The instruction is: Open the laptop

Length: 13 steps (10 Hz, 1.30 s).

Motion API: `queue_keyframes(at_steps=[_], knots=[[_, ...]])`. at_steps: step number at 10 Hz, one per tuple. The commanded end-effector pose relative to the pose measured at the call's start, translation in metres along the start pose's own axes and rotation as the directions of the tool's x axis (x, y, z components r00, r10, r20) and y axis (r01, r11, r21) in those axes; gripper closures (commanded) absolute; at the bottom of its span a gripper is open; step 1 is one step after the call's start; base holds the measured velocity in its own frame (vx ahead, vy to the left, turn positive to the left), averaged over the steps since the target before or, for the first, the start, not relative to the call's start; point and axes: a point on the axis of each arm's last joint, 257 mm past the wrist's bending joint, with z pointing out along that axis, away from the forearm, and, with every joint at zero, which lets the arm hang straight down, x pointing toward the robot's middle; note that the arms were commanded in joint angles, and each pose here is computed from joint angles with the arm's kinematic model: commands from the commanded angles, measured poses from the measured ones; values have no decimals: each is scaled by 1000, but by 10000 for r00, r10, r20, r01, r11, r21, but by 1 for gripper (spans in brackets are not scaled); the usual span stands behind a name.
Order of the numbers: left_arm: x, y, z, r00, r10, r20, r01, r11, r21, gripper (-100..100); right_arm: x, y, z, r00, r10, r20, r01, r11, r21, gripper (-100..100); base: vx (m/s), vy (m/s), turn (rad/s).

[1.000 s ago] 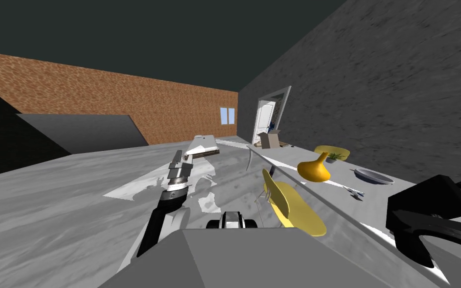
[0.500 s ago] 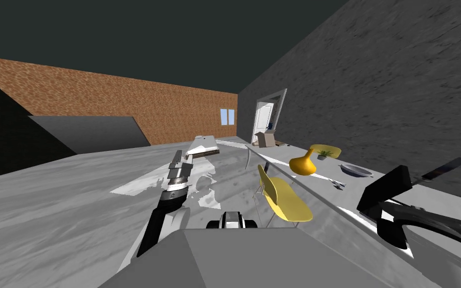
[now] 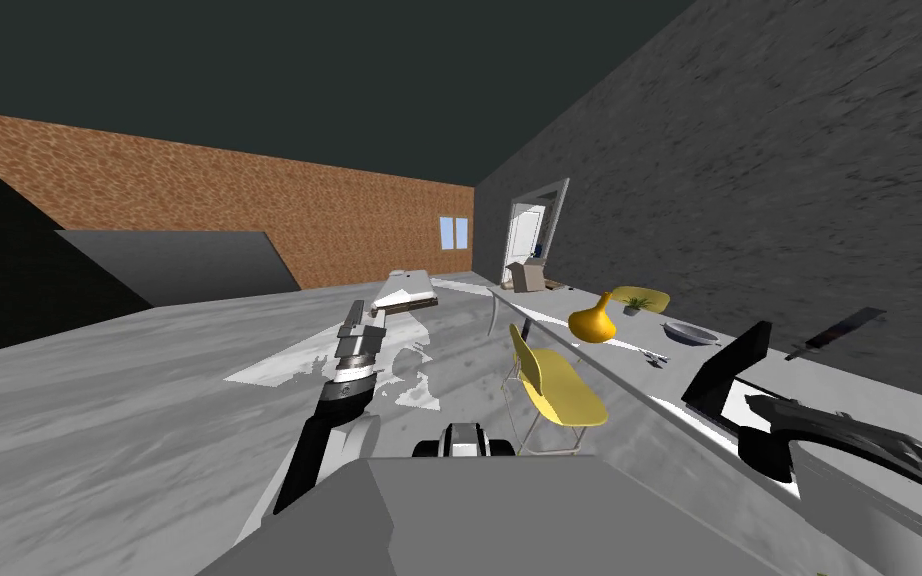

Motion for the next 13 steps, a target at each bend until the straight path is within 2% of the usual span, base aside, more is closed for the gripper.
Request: queue_keyframes(at_steps=[1, 7, 10, 13], knots=[[0, 0, 0, 10000, -1, 0, 1, 10000, 1, 0, -9, -11, -2, 9992, -319, 225, 316, 9994, 141, -100, -203, -15, -60], [0, 0, 0, 10000, 0, -1, 0, 10000, 0, 0, -41, -12, -13, 9842, -1388, 1096, 1404, 9901, -65, -100, -151, -63, -15], [0, 0, 0, 10000, 0, -1, 0, 10000, -1, 0, -64, 2, -25, 9597, -2139, 1825, 2249, 9735, -412, -100, -128, -114, 32], [0, 0, 0, 10000, 1, -1, -1, 10000, -1, 0, -88, 28, -44, 9173, -2895, 2733, 3238, 9419, -890, -100, -102, -146, 67]])
